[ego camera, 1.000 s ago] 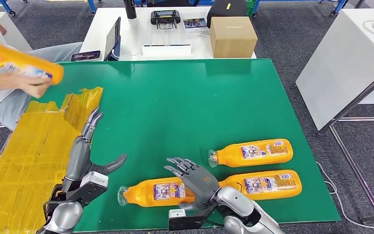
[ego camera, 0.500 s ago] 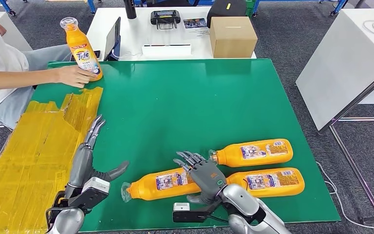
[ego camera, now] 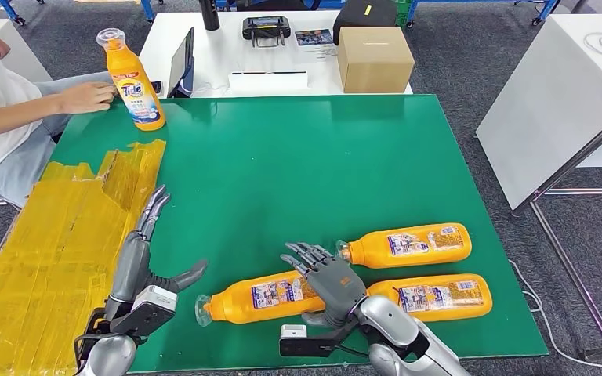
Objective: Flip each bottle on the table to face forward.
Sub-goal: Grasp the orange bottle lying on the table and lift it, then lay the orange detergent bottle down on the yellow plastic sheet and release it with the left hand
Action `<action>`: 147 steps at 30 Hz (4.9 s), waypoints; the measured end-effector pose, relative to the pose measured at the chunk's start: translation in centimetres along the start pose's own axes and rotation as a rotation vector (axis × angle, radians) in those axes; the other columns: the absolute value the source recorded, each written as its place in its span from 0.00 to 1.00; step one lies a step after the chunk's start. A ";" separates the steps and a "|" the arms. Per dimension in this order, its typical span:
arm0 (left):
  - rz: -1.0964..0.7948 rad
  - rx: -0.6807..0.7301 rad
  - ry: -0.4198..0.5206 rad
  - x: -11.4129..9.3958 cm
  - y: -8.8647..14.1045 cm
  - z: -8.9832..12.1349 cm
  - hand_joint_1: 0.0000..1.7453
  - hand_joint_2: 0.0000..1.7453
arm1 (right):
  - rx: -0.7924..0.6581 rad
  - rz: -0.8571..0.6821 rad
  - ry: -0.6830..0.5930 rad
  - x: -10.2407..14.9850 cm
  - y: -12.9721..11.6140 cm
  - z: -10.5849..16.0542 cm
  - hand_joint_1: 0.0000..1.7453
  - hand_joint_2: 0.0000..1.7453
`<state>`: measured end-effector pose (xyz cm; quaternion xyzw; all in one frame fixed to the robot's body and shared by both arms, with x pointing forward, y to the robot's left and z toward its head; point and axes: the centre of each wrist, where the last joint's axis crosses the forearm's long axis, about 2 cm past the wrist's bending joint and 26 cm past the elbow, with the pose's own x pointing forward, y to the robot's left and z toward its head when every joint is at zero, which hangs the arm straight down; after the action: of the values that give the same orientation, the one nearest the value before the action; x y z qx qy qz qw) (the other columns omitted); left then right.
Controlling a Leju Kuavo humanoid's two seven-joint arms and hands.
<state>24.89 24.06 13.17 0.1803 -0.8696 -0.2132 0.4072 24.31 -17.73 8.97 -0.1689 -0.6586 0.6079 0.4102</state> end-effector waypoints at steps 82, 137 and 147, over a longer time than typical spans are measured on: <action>0.415 0.018 0.069 2.0 -2.7 0.1 0.00 1.00 | -0.600 -0.180 0.326 -0.7 -1.5 -2.5 1.00 1.00; 1.119 0.144 0.367 0.5 -5.0 -1.7 0.00 1.00 | -0.408 -0.708 0.127 2.2 1.0 -5.1 1.00 1.00; 1.121 0.144 0.365 0.5 -5.0 -1.7 0.00 1.00 | -0.462 -0.745 0.166 1.3 0.9 -4.9 1.00 1.00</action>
<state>26.59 19.19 11.82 -0.2454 -0.7604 0.1282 0.5874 26.95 -13.33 8.22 -0.0555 -0.7578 0.2400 0.6042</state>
